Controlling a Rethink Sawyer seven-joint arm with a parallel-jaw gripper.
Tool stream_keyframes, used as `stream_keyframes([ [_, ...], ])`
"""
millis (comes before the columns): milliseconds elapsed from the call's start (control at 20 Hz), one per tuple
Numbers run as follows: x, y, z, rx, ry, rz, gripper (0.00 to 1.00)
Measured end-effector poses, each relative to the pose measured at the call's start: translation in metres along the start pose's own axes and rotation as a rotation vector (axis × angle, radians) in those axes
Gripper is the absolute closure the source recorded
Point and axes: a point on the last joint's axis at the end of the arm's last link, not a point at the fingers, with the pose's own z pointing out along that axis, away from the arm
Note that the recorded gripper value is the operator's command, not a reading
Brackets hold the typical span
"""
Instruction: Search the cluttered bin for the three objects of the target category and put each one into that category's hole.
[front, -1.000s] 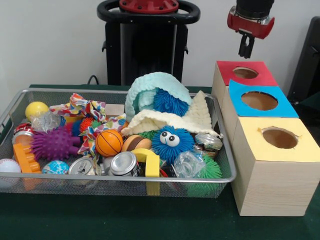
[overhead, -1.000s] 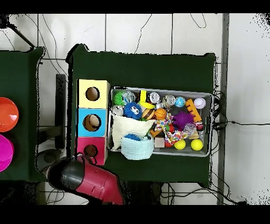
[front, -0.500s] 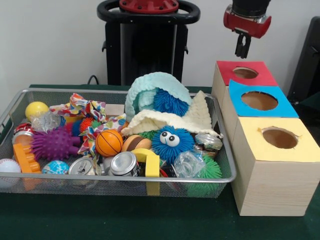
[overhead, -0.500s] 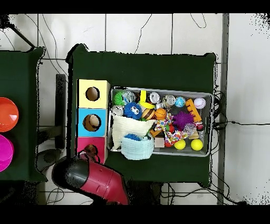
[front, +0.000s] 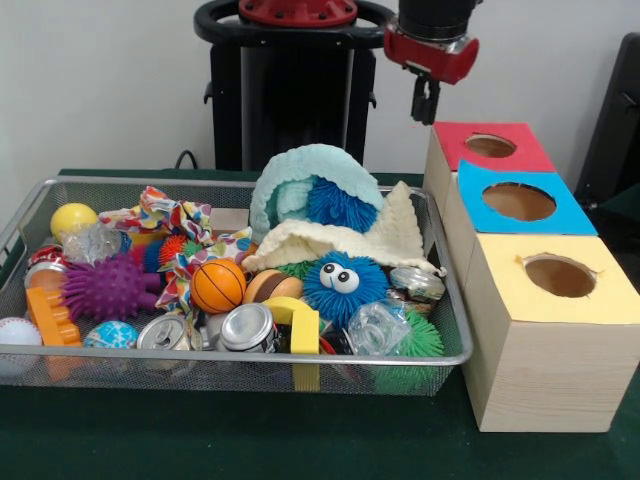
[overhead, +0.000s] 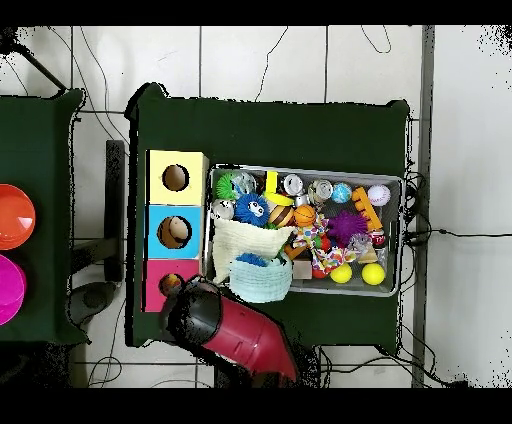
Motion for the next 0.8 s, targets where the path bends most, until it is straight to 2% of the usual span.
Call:
stream_keyframes([
  [150,-0.010,-0.014,-0.001,-0.012,-0.008,-0.001,1.00],
  [350,-0.014,-0.030,-0.003,-0.025,-0.017,-0.034,1.00],
  [500,-0.011,-0.037,-0.004,-0.027,-0.017,-0.082,1.00],
  [600,-0.009,-0.041,-0.004,-0.030,-0.013,-0.134,1.00],
  [750,-0.010,-0.043,-0.003,-0.033,-0.010,-0.175,1.00],
  [800,-0.011,-0.044,-0.002,-0.035,-0.012,-0.205,1.00],
])
